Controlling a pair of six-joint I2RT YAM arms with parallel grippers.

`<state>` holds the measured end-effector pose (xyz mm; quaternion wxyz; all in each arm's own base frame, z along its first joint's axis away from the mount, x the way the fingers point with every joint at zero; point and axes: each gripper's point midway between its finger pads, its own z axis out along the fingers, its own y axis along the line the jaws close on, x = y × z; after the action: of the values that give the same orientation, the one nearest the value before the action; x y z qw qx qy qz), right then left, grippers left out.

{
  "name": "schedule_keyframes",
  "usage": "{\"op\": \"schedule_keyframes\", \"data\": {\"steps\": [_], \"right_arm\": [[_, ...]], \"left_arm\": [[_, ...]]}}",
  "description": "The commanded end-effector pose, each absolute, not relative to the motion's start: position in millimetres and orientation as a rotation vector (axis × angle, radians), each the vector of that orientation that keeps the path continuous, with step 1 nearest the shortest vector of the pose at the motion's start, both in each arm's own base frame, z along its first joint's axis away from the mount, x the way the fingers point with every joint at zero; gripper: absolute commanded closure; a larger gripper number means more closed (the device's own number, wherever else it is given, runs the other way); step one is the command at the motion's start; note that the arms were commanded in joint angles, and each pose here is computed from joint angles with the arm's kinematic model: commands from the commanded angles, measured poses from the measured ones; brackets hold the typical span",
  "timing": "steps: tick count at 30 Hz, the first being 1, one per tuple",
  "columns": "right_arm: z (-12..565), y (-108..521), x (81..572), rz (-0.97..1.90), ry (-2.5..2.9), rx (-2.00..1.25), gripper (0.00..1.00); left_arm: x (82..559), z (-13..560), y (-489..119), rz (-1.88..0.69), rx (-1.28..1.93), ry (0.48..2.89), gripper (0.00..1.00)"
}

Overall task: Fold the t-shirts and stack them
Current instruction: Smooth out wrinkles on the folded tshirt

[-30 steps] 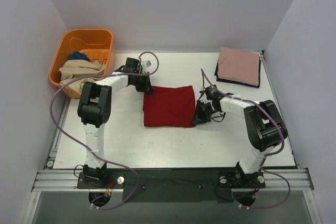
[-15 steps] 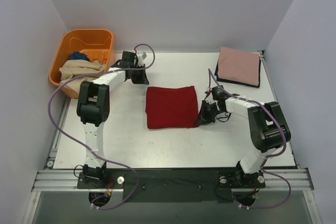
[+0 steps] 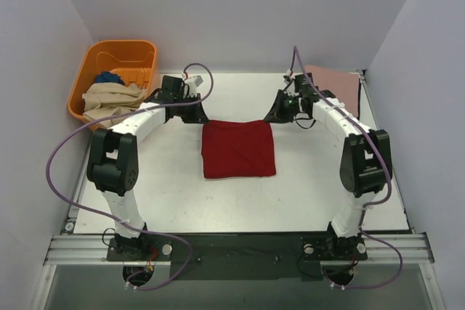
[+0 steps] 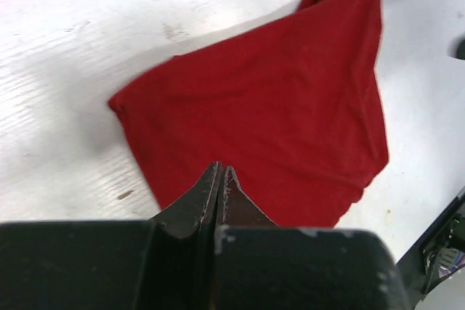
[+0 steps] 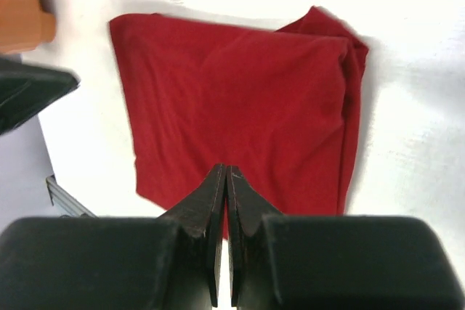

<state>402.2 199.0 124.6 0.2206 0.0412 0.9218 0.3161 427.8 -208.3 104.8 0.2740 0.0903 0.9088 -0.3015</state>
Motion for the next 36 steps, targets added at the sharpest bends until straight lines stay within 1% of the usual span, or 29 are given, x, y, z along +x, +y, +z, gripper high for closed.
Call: {"op": "schedule_keyframes", "data": {"steps": [1, 6, 8, 11, 13, 17, 20, 22, 24, 25, 26, 27, 28, 29, 31, 34, 36], "right_arm": [[78.8, 201.1, 401.0, 0.797, 2.693, 0.144, 1.00], [39.8, 190.2, 409.6, 0.727, 2.768, 0.215, 1.00], [31.5, 181.2, 413.0, 0.695, 2.779, 0.254, 1.00], [32.2, 170.4, 418.5, 0.681, 2.768, 0.302, 1.00], [31.5, 162.7, 420.8, 0.667, 2.765, 0.328, 1.00], [18.5, 143.2, 420.2, 0.633, 2.797, 0.388, 1.00], [25.3, 134.8, 423.2, 0.626, 2.781, 0.393, 1.00], [42.3, 129.7, 429.7, 0.621, 2.745, 0.368, 1.00], [56.3, 126.0, 428.9, 0.617, 2.724, 0.339, 1.00], [65.7, 125.3, 427.6, 0.615, 2.708, 0.318, 0.95], [66.8, 125.5, 423.5, 0.615, 2.714, 0.309, 0.81], [71.0, 125.6, 417.9, 0.611, 2.721, 0.287, 0.68], [68.1, 127.6, 410.2, 0.608, 2.739, 0.273, 0.51], [68.6, 128.7, 404.7, 0.608, 2.748, 0.255, 0.36], [59.6, 134.8, 388.4, 0.624, 2.787, 0.224, 0.26], [41.3, 151.2, 366.4, 0.667, 2.852, 0.159, 0.25], [30.7, 162.9, 360.6, 0.676, 2.888, 0.115, 0.25]], "left_arm": [[408.6, 99.0, -228.1, -0.943, 0.255, 2.424, 1.00], [412.4, 53.5, -224.2, -0.935, 0.199, 2.504, 1.00], [415.2, 37.0, -220.9, -0.927, 0.169, 2.544, 1.00], [422.8, 23.3, -207.6, -0.835, 0.128, 2.573, 1.00], [423.3, 19.5, -198.7, -0.804, 0.104, 2.579, 1.00], [425.7, 33.0, -198.3, -0.830, 0.110, 2.540, 1.00], [428.5, 46.3, -200.9, -0.859, 0.108, 2.518, 0.99], [432.1, 62.3, -204.9, -0.880, 0.130, 2.489, 0.94], [436.7, 80.4, -206.2, -0.893, 0.146, 2.456, 0.80], [440.4, 92.8, -207.6, -0.896, 0.165, 2.424, 0.76], [440.7, 96.1, -208.1, -0.900, 0.168, 2.418, 0.71], [441.9, 102.3, -207.6, -0.899, 0.164, 2.407, 0.69], [442.7, 103.2, -205.9, -0.890, 0.150, 2.409, 0.67], [441.3, 104.1, -204.6, -0.885, 0.129, 2.419, 0.66], [440.8, 99.9, -195.6, -0.842, 0.076, 2.438, 0.65], [432.3, 83.1, -189.4, -0.802, 0.052, 2.472, 0.58], [424.7, 70.9, -189.4, -0.809, 0.041, 2.499, 0.54]]}}
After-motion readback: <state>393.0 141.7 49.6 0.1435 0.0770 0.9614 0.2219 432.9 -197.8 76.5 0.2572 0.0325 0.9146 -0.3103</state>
